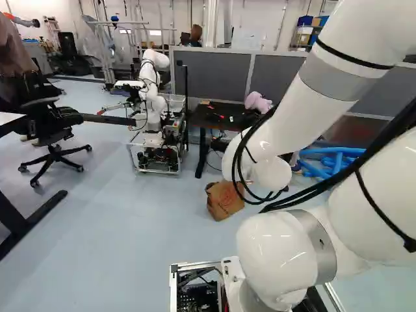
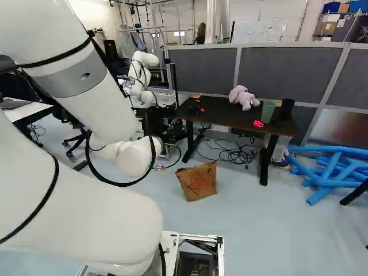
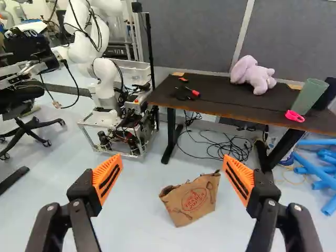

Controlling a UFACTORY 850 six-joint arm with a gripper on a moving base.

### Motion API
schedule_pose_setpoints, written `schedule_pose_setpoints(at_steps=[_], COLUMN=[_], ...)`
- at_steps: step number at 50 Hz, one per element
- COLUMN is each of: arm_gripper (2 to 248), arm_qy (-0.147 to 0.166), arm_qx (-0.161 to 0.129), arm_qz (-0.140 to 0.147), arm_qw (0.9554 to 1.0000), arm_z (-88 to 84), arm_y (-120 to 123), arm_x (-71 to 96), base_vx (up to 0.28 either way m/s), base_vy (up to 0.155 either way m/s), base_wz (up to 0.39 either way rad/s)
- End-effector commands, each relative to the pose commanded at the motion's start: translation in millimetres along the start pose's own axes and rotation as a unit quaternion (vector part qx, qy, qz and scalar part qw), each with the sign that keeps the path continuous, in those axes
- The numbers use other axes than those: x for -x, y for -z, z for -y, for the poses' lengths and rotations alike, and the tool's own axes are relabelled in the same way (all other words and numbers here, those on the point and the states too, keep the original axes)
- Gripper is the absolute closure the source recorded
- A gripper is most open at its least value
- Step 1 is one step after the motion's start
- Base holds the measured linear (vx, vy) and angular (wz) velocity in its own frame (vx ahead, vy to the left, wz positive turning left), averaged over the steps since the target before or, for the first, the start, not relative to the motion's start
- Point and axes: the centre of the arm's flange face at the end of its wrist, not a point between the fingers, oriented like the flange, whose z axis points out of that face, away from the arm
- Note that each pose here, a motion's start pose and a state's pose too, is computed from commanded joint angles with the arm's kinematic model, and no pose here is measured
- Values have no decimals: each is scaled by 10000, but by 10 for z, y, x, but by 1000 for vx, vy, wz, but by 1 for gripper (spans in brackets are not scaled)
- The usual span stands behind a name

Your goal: Pick up the bag on the ground and place it on the table

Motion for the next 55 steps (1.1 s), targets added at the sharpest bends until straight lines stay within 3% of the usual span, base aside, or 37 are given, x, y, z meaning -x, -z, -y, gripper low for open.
schedule_pose_setpoints(at_steps=[13,31,55], arm_gripper=[3,3,3], arm_qy=[0,0,0], arm_qx=[0,0,0], arm_qz=[24,64,302], arm_qw=[10000,10000,9995], arm_z=[0,0,0], arm_y=[-91,-291,-741], arm_x=[-46,-141,-228], base_vx=[143,3,0], base_vy=[8,0,0], base_wz=[-1,1,0])
